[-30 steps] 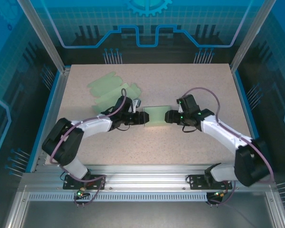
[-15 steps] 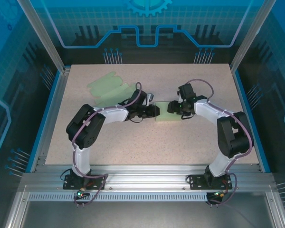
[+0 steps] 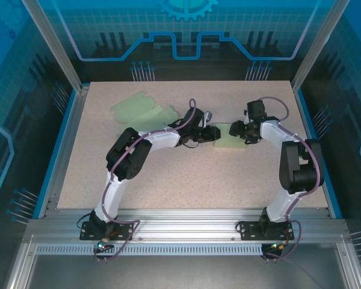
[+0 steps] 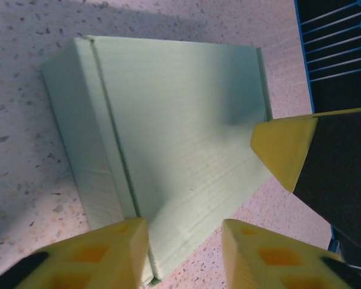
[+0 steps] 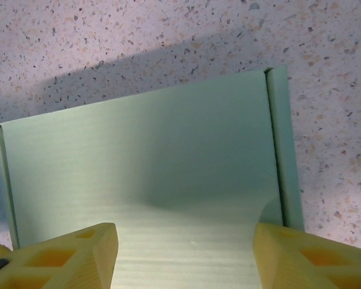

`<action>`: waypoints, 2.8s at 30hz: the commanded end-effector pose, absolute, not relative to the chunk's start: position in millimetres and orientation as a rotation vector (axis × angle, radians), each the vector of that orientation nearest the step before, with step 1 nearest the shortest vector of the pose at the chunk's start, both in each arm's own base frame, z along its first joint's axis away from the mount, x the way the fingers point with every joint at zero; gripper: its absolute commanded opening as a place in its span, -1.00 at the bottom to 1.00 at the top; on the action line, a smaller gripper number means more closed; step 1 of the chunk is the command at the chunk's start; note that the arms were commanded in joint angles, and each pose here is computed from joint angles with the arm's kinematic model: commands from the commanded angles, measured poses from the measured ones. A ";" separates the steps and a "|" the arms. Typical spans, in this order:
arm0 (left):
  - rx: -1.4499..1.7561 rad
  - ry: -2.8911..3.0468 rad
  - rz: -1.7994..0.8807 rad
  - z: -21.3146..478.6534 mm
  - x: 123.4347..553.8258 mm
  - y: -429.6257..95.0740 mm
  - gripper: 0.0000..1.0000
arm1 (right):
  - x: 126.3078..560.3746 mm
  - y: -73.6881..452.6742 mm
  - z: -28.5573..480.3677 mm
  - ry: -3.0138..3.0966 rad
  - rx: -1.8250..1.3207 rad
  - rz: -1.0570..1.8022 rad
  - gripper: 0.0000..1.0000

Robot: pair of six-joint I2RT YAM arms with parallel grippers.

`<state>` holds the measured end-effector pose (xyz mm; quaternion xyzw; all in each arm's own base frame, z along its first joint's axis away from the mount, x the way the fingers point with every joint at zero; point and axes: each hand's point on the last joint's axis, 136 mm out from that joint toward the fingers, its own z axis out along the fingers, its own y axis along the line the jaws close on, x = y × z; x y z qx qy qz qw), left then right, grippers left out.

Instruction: Fold the paper box

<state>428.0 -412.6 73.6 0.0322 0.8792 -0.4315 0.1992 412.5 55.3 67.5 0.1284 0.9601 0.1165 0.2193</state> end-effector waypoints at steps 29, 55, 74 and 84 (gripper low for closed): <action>-0.760 2.335 -0.540 102.1 403.4 -8.4 0.98 | 390.1 282.0 92.0 2.710 -0.181 0.481 0.38; -0.824 2.394 -0.960 28.7 417.6 -58.8 -0.34 | 419.5 216.1 44.1 2.789 0.095 0.445 0.46; -1.050 1.893 -1.668 48.6 413.2 -160.1 -0.73 | 425.9 325.5 68.5 2.502 0.291 1.212 0.76; -1.009 1.935 -1.693 49.5 406.8 -182.4 -0.64 | 445.9 341.0 60.8 2.476 0.267 1.177 0.29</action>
